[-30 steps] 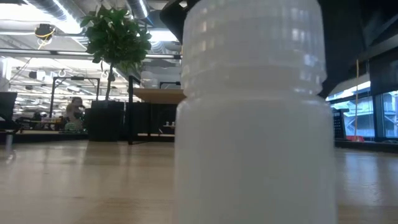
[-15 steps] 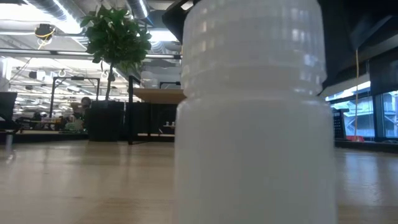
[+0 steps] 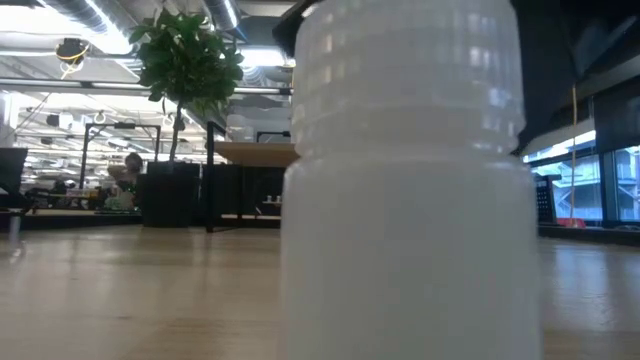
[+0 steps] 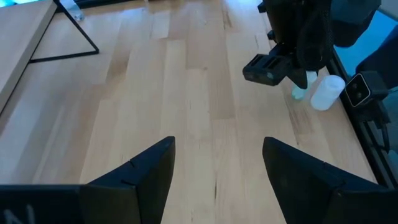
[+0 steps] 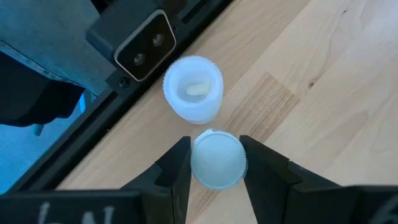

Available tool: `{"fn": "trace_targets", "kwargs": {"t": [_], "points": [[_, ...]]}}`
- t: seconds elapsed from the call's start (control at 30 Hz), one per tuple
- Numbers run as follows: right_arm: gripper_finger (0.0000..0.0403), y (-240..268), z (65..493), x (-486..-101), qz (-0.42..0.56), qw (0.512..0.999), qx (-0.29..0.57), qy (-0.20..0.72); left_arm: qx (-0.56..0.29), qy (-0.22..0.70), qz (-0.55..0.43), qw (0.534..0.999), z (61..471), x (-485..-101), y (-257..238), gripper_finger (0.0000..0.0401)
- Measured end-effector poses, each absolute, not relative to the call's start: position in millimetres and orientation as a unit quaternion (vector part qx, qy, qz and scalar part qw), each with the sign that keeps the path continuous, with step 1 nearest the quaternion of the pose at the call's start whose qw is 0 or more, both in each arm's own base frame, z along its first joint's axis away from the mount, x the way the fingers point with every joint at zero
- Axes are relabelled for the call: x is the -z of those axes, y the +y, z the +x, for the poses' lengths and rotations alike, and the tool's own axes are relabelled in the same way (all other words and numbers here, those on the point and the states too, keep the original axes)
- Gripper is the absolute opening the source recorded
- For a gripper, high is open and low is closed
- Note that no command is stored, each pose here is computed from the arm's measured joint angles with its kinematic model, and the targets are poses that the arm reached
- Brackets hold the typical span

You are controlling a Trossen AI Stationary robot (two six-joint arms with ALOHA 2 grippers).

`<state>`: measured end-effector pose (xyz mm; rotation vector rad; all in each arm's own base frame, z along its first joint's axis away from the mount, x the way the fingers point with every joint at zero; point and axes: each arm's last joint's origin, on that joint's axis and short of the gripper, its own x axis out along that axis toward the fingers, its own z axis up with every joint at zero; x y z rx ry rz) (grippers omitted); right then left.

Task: Pick and place medicine bottles onto shelf by color
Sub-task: Put the right green pill bottle on the shelf aligned with the other green pill bottle

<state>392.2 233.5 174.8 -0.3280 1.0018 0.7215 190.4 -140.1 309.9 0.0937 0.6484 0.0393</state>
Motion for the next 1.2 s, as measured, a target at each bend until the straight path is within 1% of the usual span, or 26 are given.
{"fn": "trace_targets", "kwargs": {"t": [0.23,0.43,0.63,0.77,1.0,1.2], "points": [[0.0127,220.3,390.5,-204.4,-0.149,0.819,-0.325,0.448,-0.019,0.319,0.046,0.947,190.5,-309.9,-140.2,0.0237],[0.0127,184.9,384.7,-230.5,-0.156,0.825,-0.245,0.485,-0.023,0.317,0.046,0.947,190.5,-309.9,-140.0,0.0237],[0.0127,138.2,385.6,-259.9,-0.127,0.843,-0.186,0.488,-0.069,0.294,0.048,0.952,191.1,-311.2,-137.5,0.0237],[0.0128,102.5,382.2,-282.2,-0.099,0.857,-0.147,0.484,-0.115,0.27,0.042,0.955,191.8,-312.6,-134.6,0.0237],[0.0129,34.4,365.4,-326.6,-0.026,0.89,-0.054,0.453,-0.177,0.245,0.025,0.953,197.1,-314.0,-124.6,0.0237],[0.0129,-22.3,339.8,-356.8,-0.002,0.899,0.105,0.426,-0.243,0.227,0.023,0.943,205.9,-315.2,-107.4,0.0237]]}}
